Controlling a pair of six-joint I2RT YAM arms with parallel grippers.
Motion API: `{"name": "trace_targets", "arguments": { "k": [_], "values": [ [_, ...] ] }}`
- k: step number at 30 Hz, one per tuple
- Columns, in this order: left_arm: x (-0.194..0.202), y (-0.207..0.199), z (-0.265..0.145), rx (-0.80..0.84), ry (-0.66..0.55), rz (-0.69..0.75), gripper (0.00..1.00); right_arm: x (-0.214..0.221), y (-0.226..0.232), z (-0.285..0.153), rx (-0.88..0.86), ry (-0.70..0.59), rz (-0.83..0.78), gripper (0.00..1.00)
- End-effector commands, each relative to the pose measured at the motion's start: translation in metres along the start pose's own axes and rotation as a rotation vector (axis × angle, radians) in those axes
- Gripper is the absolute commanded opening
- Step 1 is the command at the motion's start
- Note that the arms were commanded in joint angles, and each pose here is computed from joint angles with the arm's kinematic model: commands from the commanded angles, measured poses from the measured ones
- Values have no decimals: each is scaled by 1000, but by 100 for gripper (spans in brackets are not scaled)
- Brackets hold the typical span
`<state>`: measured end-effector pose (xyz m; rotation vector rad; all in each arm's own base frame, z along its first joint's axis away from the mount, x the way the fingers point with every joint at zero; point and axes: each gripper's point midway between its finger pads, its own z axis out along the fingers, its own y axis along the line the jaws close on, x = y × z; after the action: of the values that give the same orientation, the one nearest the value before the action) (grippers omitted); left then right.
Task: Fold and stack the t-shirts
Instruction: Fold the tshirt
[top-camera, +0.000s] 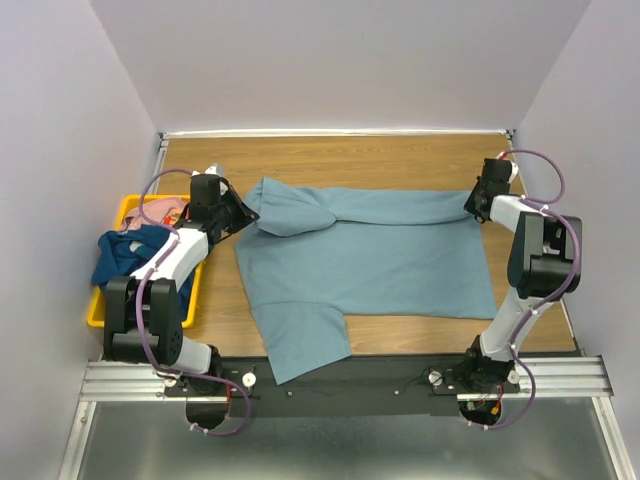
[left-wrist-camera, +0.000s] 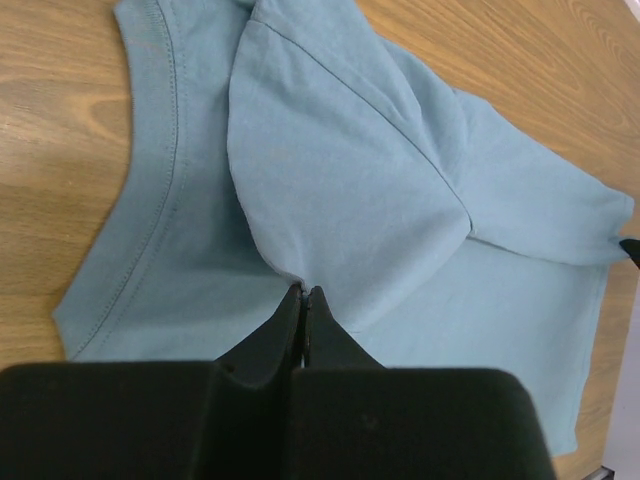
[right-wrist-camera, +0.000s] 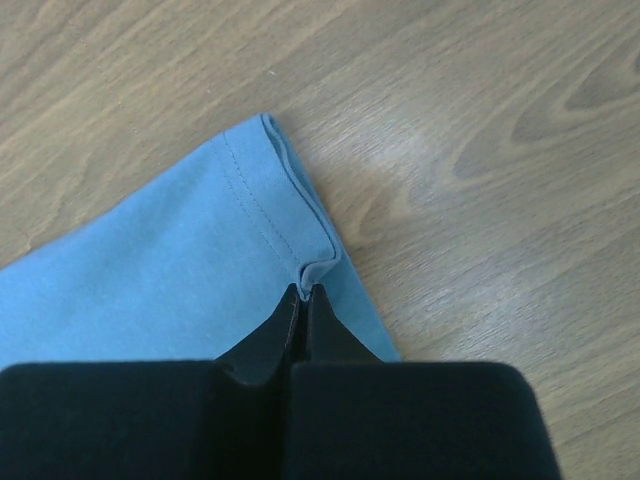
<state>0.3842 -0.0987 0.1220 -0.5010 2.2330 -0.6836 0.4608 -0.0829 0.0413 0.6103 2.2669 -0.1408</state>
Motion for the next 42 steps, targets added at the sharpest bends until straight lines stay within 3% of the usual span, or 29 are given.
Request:
{"name": "trace_targets", "arguments": {
  "k": [1, 3, 7, 13, 23, 32, 37, 42],
  "values": [
    [3, -14, 2, 56, 7, 7, 0, 21, -15, 7, 56, 59, 10, 4],
    [4, -16, 0, 59, 5, 5, 0, 20, -13, 7, 54, 59, 9, 6],
    [9, -17, -1, 59, 9, 0, 0, 14, -10, 5, 41, 72, 5, 18],
    [16, -36, -3, 98, 23, 13, 0, -3, 8, -19, -43, 69, 21, 46],
    [23, -65, -21, 157, 13, 1, 0, -28, 38, -65, -124, -6, 7, 71],
    [39, -65, -25, 147, 39, 4, 0, -21, 97, -94, -316, -3, -96, 72],
    [38, -59, -12, 125, 37, 6, 0, 22, 164, -116, -479, 34, -287, 68],
    [6, -77, -1, 133, -32, 48, 0, 80, 231, -155, -701, 55, -461, 59]
  ]
}}
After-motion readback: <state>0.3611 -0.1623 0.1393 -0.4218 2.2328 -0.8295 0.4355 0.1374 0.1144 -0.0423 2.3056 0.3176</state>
